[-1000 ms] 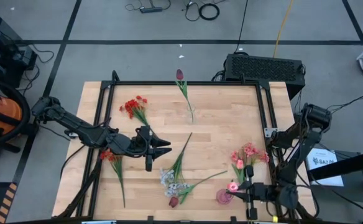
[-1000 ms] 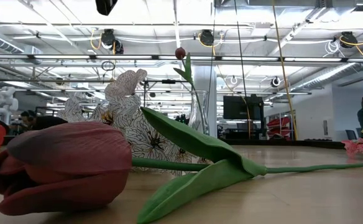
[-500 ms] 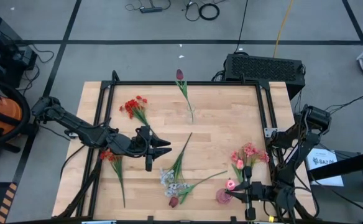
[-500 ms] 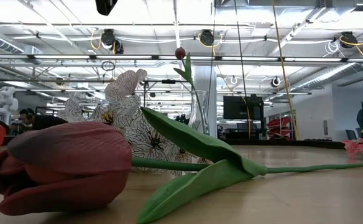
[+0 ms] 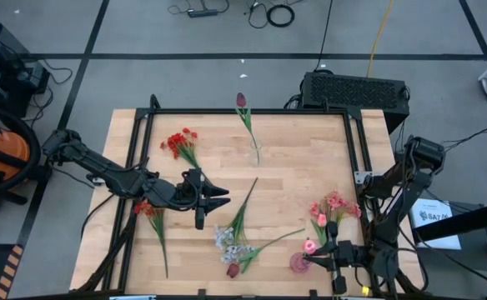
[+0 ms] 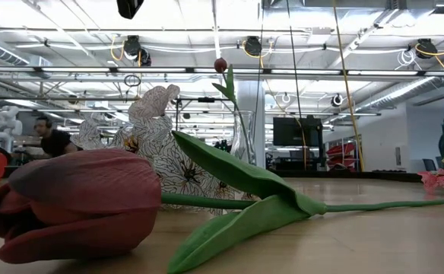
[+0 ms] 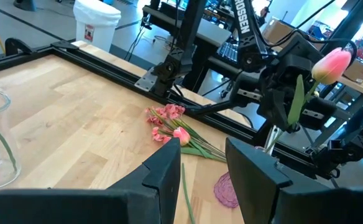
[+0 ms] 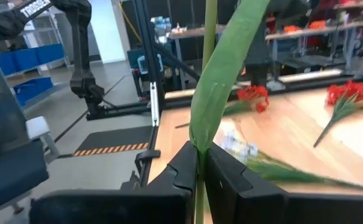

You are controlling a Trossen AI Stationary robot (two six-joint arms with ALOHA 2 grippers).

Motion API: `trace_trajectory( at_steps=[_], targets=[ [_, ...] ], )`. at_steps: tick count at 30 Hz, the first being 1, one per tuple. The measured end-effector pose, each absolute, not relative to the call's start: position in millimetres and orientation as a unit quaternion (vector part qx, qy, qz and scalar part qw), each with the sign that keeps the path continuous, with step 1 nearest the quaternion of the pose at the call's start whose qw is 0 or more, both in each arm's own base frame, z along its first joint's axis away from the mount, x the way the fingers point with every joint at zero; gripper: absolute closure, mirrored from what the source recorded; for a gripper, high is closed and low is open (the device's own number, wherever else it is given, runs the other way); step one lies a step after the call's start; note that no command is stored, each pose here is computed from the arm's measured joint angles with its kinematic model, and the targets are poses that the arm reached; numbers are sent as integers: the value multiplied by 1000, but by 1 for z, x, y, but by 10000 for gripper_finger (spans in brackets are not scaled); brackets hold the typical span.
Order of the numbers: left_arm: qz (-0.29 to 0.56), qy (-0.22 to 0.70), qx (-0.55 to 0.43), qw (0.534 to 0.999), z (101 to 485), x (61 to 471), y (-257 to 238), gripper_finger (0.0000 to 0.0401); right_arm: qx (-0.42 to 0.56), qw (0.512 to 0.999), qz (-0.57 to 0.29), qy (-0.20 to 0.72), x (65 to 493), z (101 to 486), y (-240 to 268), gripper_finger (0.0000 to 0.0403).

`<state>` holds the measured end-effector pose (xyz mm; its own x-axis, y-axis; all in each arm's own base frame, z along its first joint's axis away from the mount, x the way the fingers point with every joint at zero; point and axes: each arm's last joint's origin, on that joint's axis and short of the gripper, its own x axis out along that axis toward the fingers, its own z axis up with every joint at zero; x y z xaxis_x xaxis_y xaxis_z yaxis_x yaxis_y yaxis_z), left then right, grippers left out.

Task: Sort flowers into vase by color
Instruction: Put the left pink flower into the purple vase, then put the pink flower into the purple vase

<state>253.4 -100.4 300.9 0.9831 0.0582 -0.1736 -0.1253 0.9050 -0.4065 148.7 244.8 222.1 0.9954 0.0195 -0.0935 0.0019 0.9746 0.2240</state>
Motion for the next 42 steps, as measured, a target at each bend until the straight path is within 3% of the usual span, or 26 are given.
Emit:
trace_trajectory(
  at_steps=[5,20,31,42],
  targets=[
    [47,79,-213,973,301,253,-100,267,130,988,0,84,146,214,240,376],
    [47,79,-213,973,301,253,-100,267,105,992,5,74,143,228,233,283],
    [47,79,-213,973,301,253,-100,267,105,990,63,73,130,262,212,277],
    [47,79,-213,973,301,253,-100,267,205,963,88,154,112,271,181,277]
  ],
)
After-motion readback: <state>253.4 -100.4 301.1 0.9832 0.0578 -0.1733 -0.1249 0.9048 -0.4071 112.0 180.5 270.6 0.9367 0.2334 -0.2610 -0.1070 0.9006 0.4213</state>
